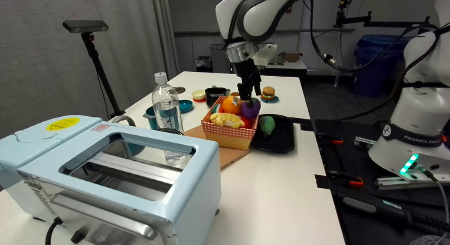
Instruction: Pick up the purple fruit plush toy from the basket and put it on the black tray
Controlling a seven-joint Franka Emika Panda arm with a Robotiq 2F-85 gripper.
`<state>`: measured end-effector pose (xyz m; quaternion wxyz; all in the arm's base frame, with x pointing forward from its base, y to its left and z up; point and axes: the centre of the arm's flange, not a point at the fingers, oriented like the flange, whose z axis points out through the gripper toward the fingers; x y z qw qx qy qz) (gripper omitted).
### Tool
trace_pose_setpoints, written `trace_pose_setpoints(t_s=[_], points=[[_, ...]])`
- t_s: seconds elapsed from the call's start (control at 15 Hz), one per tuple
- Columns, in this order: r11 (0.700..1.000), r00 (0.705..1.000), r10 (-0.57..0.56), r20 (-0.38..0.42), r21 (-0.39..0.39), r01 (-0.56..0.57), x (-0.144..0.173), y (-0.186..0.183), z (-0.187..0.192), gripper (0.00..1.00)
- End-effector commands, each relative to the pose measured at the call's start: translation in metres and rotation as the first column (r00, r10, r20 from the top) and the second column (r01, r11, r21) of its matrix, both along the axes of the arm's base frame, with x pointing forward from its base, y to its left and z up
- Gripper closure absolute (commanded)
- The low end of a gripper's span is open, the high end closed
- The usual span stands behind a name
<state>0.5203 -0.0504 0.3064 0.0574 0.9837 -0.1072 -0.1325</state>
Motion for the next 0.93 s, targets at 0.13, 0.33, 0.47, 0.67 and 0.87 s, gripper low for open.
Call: trace_pose_setpoints(t_s=[0.13,0.33,0.47,0.67,0.87], points=[[0.998,0.996,0.068,-0.062,0.001,-0.068,-0.012,0.035,-0.026,0.0],[0.994,0.989,0.113,-0.095,0.016,-0.112,-0.012,0.054,-0.042,0.35],[0.991,0.985,0.133,-0.114,0.016,-0.132,-0.011,0.062,-0.049,0.09],[0.988,0.981,0.154,-0.122,0.016,-0.153,-0.012,0.066,-0.047,0.0],[0.986,0.978,0.168,-0.122,0.014,-0.167,-0.012,0.066,-0.041,0.0]])
